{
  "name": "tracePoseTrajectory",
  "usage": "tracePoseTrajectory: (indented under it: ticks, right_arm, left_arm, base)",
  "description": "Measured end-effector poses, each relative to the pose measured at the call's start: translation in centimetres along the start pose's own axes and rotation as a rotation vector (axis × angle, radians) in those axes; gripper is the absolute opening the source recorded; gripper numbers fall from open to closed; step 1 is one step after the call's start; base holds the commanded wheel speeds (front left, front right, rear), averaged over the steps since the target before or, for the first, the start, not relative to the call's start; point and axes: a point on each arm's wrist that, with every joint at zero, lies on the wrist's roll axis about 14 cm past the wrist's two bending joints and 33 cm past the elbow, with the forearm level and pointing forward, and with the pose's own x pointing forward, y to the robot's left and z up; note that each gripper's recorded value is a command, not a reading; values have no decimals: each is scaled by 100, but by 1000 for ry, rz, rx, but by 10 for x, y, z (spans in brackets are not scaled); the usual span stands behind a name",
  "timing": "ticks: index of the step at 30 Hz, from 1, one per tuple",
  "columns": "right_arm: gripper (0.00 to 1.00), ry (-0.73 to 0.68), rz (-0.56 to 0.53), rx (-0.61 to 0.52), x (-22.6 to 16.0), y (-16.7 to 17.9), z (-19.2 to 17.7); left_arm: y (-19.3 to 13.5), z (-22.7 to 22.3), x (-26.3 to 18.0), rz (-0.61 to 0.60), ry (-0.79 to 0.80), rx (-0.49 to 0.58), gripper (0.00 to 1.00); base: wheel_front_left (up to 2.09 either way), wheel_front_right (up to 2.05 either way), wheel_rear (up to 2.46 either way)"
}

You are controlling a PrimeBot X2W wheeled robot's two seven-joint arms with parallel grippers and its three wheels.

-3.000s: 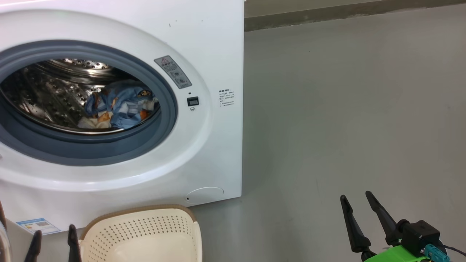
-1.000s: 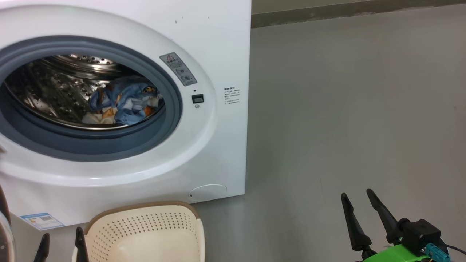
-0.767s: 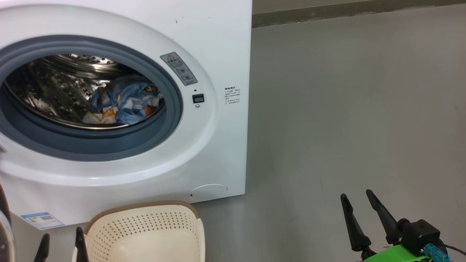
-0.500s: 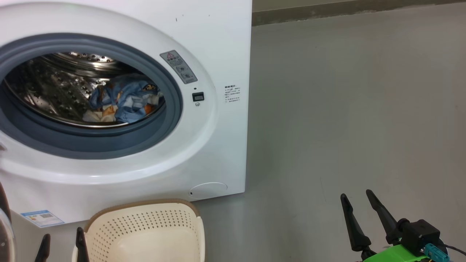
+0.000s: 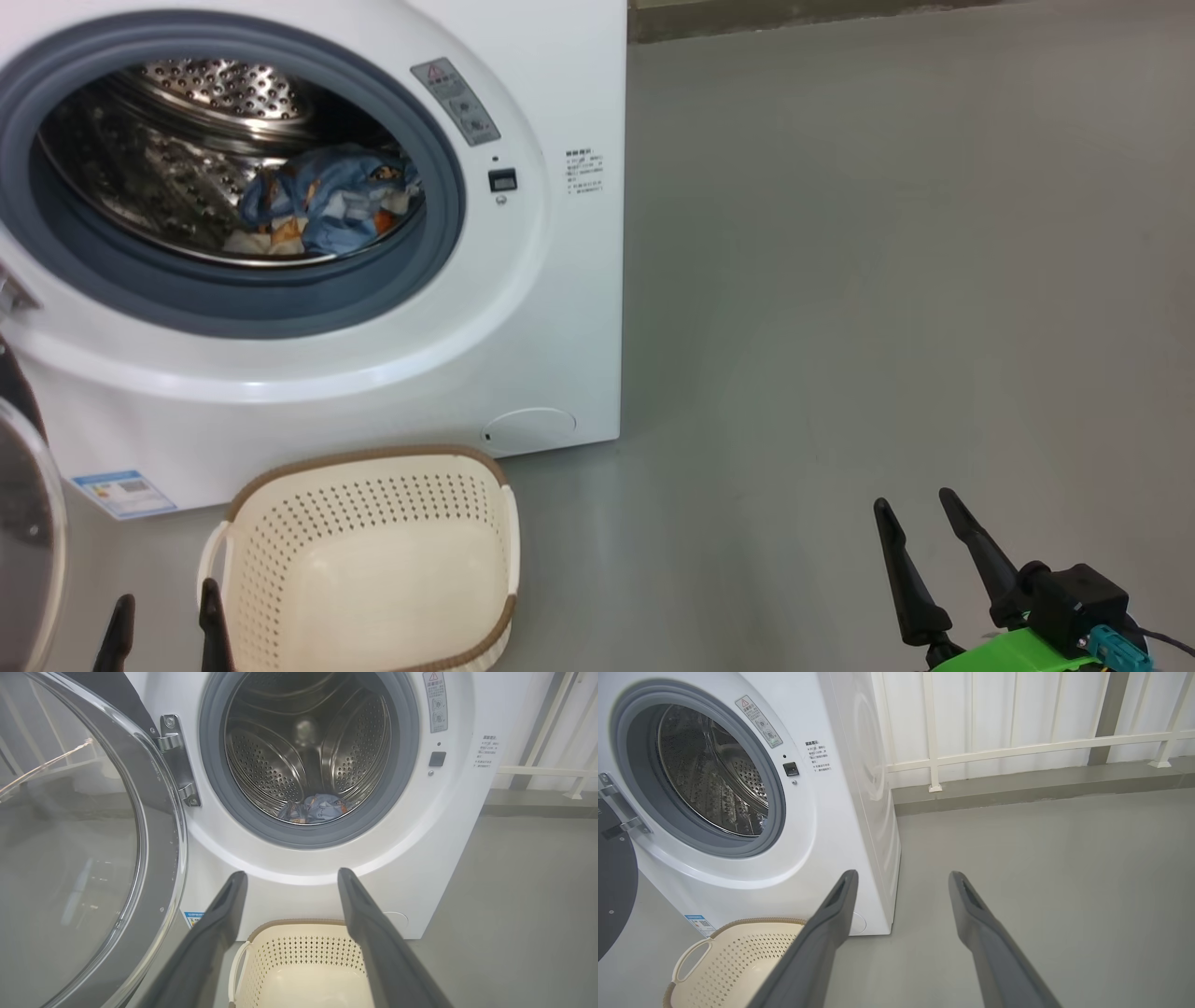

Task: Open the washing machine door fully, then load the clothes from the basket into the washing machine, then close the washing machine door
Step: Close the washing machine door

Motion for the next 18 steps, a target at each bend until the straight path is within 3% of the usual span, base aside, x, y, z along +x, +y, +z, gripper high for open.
tracePoseTrajectory:
  ticks: [18]
  right_arm:
    - [100, 9, 9, 1, 3, 3, -3]
  left_arm:
    - [5, -2, -2, 16, 8, -3, 100]
  base:
    - [-121, 123, -2]
